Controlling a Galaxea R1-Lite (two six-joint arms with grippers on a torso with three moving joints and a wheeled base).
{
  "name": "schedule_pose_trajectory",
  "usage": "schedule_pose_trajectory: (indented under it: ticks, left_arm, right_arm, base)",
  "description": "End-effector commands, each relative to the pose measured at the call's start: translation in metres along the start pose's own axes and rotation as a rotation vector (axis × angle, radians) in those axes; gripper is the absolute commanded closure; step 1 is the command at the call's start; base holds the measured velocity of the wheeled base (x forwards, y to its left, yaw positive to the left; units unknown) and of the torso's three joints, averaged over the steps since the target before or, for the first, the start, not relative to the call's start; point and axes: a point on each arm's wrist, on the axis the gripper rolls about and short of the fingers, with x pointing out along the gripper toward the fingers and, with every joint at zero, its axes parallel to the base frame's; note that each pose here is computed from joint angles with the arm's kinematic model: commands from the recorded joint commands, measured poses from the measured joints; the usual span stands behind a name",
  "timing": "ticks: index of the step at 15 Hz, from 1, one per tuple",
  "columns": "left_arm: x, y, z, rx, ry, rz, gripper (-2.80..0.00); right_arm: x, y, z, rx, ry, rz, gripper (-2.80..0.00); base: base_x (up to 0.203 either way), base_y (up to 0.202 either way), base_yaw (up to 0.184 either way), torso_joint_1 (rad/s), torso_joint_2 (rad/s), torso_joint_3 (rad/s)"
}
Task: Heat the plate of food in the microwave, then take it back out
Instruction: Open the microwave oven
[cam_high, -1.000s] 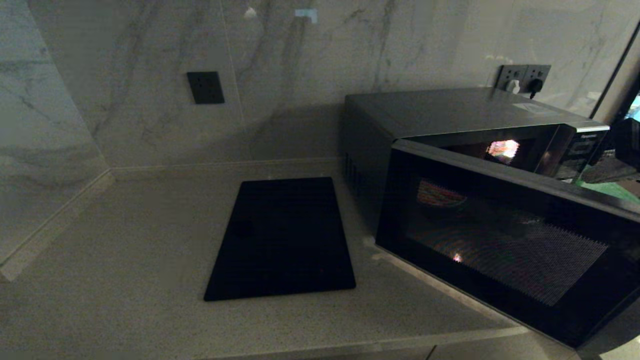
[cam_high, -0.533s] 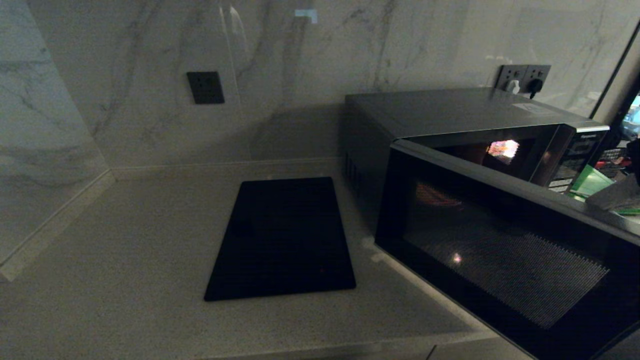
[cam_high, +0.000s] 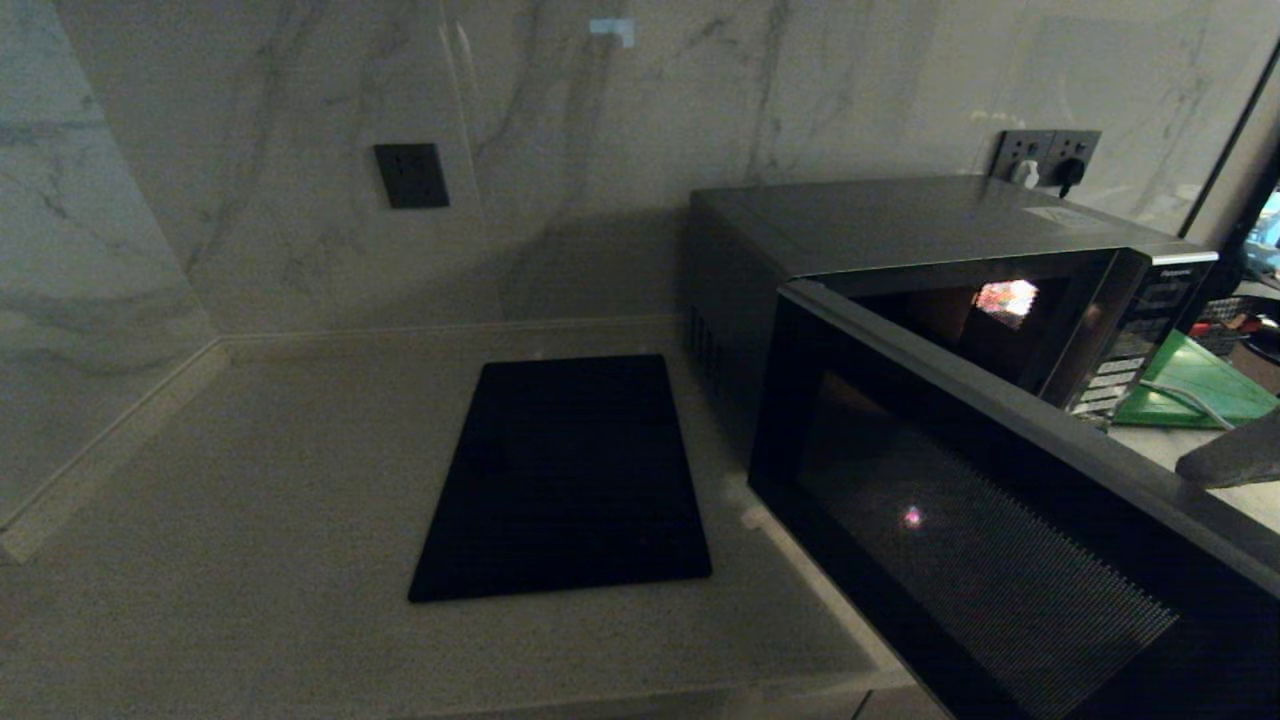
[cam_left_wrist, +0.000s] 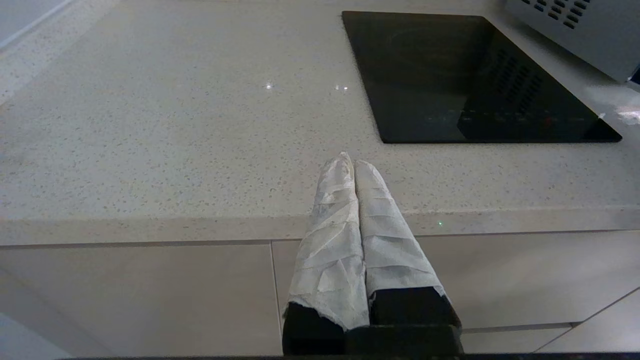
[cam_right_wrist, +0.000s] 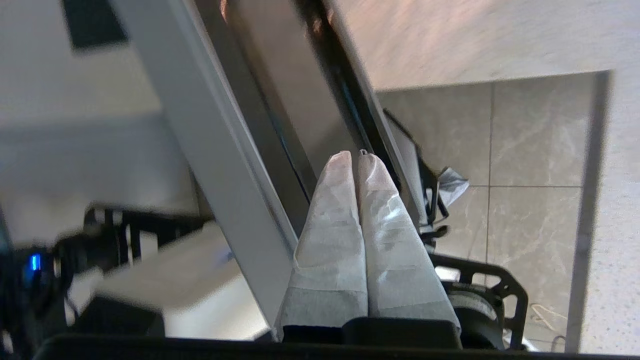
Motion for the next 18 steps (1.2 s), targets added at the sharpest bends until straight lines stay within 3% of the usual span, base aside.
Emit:
schedule_pose_trajectory:
  ticks: [1,5,18]
  left_arm:
    - [0.0,0.0,0.0,-0.001,0.0,0.001,0.0]
    - [0.0,0.0,0.0,-0.001,0.0,0.001,0.0]
    - [0.0,0.0,0.0,-0.001,0.0,0.001,0.0]
  right_arm:
    - [-0.003,0.008,-0.01,-0.047,0.024,0.034,0.0]
    - [-0.001,0.015,-0.016,-0.087,0.057,0.067,0.0]
    - [0.0,0.015,-0.022,-0.087,0.076,0.08,0.0]
  base:
    - [0.0,0.0,0.0,0.0,0.0,0.0]
    - [0.0,0.0,0.0,0.0,0.0,0.0]
    - [0.0,0.0,0.0,0.0,0.0,0.0]
